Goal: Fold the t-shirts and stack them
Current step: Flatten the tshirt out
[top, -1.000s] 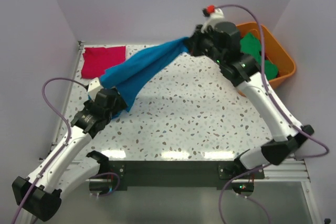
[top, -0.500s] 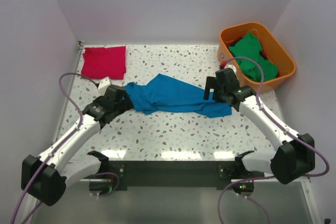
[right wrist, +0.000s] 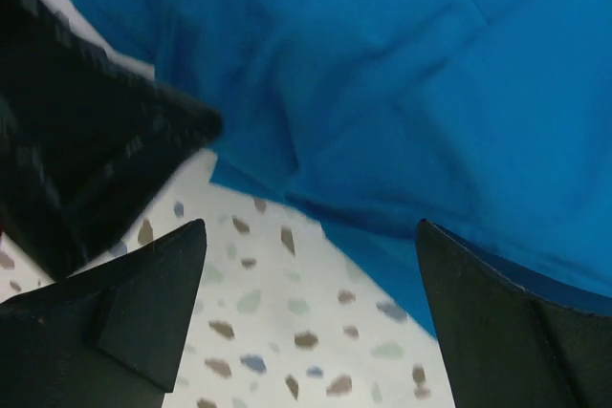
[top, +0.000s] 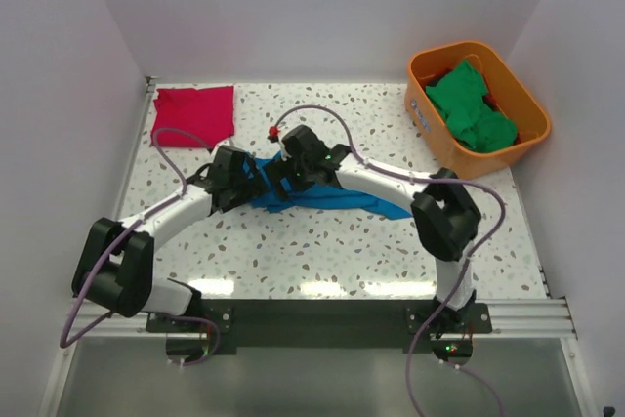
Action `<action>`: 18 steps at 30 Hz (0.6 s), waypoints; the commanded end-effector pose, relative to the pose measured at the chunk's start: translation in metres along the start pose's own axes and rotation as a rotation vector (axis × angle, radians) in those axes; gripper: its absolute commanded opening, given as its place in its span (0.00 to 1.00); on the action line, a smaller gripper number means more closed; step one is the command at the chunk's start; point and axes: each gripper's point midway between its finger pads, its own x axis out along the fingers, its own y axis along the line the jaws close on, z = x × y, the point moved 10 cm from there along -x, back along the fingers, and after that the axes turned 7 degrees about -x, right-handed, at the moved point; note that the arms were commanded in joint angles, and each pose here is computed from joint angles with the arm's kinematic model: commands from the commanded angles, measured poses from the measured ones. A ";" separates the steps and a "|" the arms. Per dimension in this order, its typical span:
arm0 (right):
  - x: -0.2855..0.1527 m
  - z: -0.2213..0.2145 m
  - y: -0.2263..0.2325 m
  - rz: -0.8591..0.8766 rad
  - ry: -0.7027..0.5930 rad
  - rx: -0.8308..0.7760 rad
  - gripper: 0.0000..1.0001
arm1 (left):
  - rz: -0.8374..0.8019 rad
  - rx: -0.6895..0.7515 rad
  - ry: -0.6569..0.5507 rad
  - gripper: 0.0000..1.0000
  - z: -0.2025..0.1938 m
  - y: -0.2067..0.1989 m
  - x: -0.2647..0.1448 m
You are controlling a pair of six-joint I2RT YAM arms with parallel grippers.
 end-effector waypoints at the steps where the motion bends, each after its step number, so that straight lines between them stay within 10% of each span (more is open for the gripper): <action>1: 0.025 0.023 0.002 0.080 -0.011 -0.042 0.93 | -0.117 -0.008 -0.026 0.88 0.014 -0.022 0.002; 8: 0.072 0.020 -0.005 -0.015 0.000 -0.059 0.82 | -0.059 -0.016 0.017 0.82 0.003 -0.010 0.019; 18: 0.044 0.005 -0.008 -0.064 -0.037 0.002 0.24 | -0.079 -0.025 0.045 0.37 -0.003 -0.009 0.024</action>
